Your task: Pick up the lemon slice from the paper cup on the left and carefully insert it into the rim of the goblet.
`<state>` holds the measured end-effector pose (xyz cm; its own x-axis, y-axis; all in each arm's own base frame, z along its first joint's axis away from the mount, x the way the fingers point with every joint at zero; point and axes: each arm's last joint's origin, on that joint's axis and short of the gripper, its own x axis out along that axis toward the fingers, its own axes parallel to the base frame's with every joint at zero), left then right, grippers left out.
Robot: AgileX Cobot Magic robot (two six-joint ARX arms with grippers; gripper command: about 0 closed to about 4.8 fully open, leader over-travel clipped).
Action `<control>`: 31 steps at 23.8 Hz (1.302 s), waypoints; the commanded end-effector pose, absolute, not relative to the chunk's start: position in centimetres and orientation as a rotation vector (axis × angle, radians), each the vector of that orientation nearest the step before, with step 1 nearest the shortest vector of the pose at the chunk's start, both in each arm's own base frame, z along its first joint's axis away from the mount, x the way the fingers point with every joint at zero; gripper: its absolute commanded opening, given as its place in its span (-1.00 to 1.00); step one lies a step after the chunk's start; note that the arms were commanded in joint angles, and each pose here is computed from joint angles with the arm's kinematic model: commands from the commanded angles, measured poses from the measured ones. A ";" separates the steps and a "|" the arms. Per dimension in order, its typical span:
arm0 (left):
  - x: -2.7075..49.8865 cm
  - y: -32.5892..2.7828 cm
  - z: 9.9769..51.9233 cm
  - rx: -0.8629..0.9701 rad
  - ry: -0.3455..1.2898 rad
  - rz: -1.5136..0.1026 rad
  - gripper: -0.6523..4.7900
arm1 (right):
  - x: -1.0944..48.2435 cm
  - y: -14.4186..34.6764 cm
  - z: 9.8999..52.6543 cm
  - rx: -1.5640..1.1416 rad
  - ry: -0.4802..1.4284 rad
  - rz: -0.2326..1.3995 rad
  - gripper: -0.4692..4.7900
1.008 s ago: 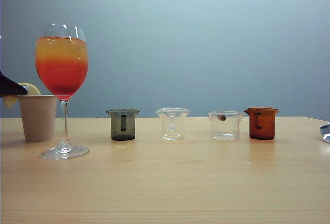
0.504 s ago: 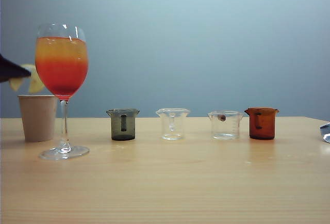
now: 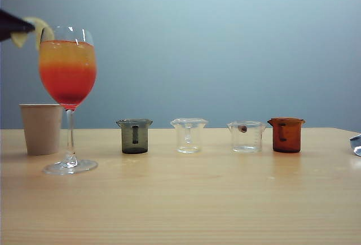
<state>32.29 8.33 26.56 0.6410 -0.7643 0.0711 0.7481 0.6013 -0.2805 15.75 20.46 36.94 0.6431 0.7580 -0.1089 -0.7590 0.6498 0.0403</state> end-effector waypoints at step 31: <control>24.1 2.1 28.1 -0.233 0.105 -1.142 -0.78 | 12.8 21.7 38.8 -0.059 0.140 0.962 -0.86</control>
